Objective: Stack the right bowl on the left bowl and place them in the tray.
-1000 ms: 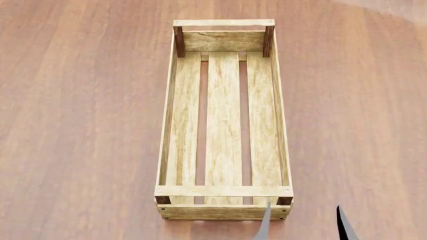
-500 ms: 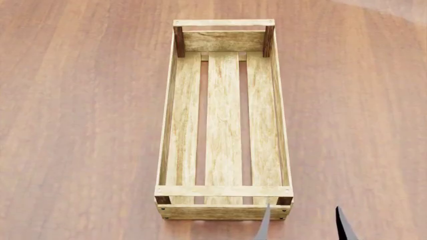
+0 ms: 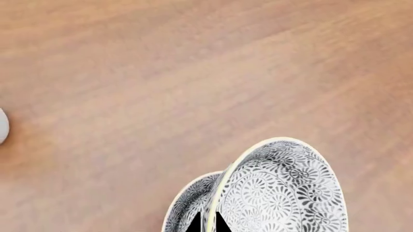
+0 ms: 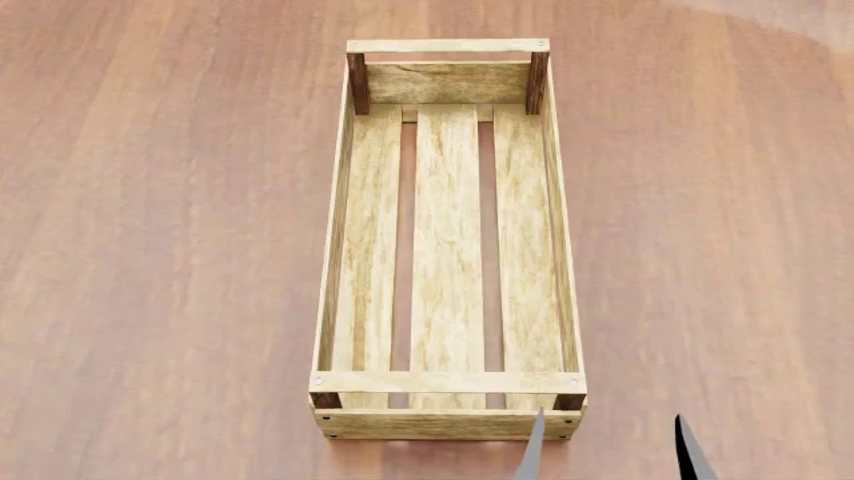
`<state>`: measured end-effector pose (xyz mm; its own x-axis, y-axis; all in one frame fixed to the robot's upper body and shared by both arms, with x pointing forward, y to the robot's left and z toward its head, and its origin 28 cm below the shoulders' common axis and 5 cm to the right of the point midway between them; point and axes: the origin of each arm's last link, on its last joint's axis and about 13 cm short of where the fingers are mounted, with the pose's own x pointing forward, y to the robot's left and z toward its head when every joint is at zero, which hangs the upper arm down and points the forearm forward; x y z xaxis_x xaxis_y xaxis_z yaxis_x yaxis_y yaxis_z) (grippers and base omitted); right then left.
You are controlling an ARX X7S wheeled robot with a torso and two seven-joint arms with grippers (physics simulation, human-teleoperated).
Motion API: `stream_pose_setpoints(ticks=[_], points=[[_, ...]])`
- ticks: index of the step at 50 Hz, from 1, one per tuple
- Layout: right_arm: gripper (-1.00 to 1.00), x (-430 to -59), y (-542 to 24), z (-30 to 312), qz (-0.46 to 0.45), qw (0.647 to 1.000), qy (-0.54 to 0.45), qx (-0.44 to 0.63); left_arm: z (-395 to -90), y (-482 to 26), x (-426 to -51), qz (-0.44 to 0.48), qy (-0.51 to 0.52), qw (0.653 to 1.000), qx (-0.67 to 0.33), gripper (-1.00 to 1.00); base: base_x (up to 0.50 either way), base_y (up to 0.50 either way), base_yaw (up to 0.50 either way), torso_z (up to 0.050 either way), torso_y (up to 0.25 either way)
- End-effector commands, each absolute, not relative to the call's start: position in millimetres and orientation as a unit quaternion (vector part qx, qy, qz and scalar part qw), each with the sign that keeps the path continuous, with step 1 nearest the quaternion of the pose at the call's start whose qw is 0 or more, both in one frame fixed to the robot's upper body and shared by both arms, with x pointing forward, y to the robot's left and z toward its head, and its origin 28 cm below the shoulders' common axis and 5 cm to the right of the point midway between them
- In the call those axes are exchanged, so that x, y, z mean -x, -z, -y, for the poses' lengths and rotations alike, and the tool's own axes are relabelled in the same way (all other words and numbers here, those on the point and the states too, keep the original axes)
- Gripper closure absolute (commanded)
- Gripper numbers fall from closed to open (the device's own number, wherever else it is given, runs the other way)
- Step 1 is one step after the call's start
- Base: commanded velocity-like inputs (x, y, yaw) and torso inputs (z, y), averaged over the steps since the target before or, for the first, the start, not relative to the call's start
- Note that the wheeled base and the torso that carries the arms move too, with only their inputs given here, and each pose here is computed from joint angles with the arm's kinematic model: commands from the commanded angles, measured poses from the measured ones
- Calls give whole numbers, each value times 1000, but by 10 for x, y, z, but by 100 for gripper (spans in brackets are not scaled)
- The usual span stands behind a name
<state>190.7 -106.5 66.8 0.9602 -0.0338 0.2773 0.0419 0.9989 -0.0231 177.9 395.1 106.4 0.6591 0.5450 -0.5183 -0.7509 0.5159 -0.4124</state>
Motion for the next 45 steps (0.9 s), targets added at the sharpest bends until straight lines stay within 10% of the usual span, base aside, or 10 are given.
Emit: stream_pose_setpoints(ticks=[1, 19, 20, 45], points=[[-100, -1916, -677, 1066, 146, 989, 19, 18, -3974, -1024, -1762, -157, -388, 854, 311, 100, 0, 0, 0, 0, 0], [-100, -1923, -673, 1073, 145, 989, 21, 17, -3938, -975, -1785, -163, -361, 865, 309, 100, 0, 0, 0, 0, 1], [-100, -1924, -671, 1072, 145, 989, 21, 17, -3935, -980, -1785, -163, -362, 865, 308, -100, 0, 0, 0, 0, 0], [-100, -1931, -672, 1068, 142, 990, 19, 15, -3914, -1005, -1779, -148, -348, 878, 293, -100, 0, 0, 0, 0, 0]])
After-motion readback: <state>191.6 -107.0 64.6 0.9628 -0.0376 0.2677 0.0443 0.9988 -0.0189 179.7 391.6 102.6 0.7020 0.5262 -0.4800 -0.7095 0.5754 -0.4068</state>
